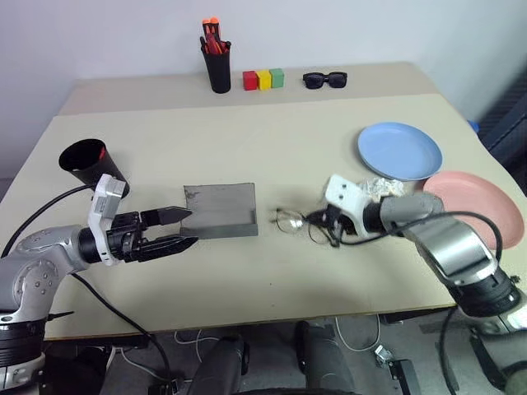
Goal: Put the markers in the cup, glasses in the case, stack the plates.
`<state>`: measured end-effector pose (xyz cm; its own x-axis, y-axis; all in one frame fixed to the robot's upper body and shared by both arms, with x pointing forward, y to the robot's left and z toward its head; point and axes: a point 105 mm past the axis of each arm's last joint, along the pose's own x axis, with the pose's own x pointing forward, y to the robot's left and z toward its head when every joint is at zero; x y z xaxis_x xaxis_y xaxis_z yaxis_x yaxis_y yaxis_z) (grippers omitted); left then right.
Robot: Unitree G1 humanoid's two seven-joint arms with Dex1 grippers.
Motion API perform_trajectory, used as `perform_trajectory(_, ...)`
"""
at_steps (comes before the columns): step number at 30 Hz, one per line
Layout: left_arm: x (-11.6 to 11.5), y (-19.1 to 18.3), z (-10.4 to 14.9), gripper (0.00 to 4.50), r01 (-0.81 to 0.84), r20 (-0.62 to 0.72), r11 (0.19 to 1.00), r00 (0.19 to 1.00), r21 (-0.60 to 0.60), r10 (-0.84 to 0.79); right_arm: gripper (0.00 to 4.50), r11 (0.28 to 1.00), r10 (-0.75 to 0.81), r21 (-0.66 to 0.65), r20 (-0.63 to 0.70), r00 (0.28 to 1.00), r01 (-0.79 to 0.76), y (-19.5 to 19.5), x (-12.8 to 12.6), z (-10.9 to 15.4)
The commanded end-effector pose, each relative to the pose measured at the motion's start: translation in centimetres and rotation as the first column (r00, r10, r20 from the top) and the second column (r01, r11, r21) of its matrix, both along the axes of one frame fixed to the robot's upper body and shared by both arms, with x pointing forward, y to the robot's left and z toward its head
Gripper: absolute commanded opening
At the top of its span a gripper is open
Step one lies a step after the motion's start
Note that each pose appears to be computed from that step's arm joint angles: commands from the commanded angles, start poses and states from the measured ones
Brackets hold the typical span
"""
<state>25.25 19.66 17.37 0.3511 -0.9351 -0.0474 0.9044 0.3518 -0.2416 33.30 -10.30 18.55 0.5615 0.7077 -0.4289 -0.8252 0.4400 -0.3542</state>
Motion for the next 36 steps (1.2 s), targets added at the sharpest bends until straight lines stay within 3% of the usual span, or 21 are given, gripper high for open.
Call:
perform_trajectory(1,-0.6,0.5,0.8,4.32,-0.01,0.014,1.0,1.0,-0.015,0.01,0.06,0.99,-0.001,0.138,0.139,0.99,-0.018,2.2,1.4,4.7)
perform_trajectory(7,-1.2,0.4,0.4,4.32,-0.017,-0.004,1.0,1.0,-0.021,0.017,0.06,0.957,0.098,0.254,0.163,0.982,-0.137,9.1,1.9,4.9)
perform_trajectory(13,-1.6,0.3,0.3,4.32,-0.037,0.005,0.999,0.999,-0.015,0.037,0.06,0.946,0.139,0.275,0.14,0.98,-0.173,13.1,1.6,2.2)
perform_trajectory(17,-1.7,0.5,0.2,4.32,-0.051,0.003,0.999,0.999,-0.008,0.051,0.06,0.946,0.178,0.259,0.088,0.98,-0.195,14.2,0.8,-0.4)
perform_trajectory(23,-1.6,0.4,0.1,4.32,-0.059,0.007,0.998,0.998,-0.004,0.059,0.06,0.971,0.195,0.125,0.061,0.979,-0.202,13.9,0.1,-4.8)
perform_trajectory(29,-1.2,0.2,0.1,4.32,-0.058,0.006,0.998,0.998,0.006,0.058,0.06,0.973,0.203,0.105,0.049,0.978,-0.207,13.0,0.2,-4.4)
perform_trajectory(32,-0.6,0.1,0.2,4.32,-0.064,0.013,0.998,0.998,0.014,0.064,0.91,0.969,0.218,0.11,0.053,0.974,-0.223,13.1,0.0,-3.9)
perform_trajectory(36,1.0,0.2,0.5,4.32,-0.111,0.062,0.993,0.992,0.026,0.109,2.85,0.968,0.209,0.128,0.063,0.976,-0.215,13.0,0.2,-3.2)
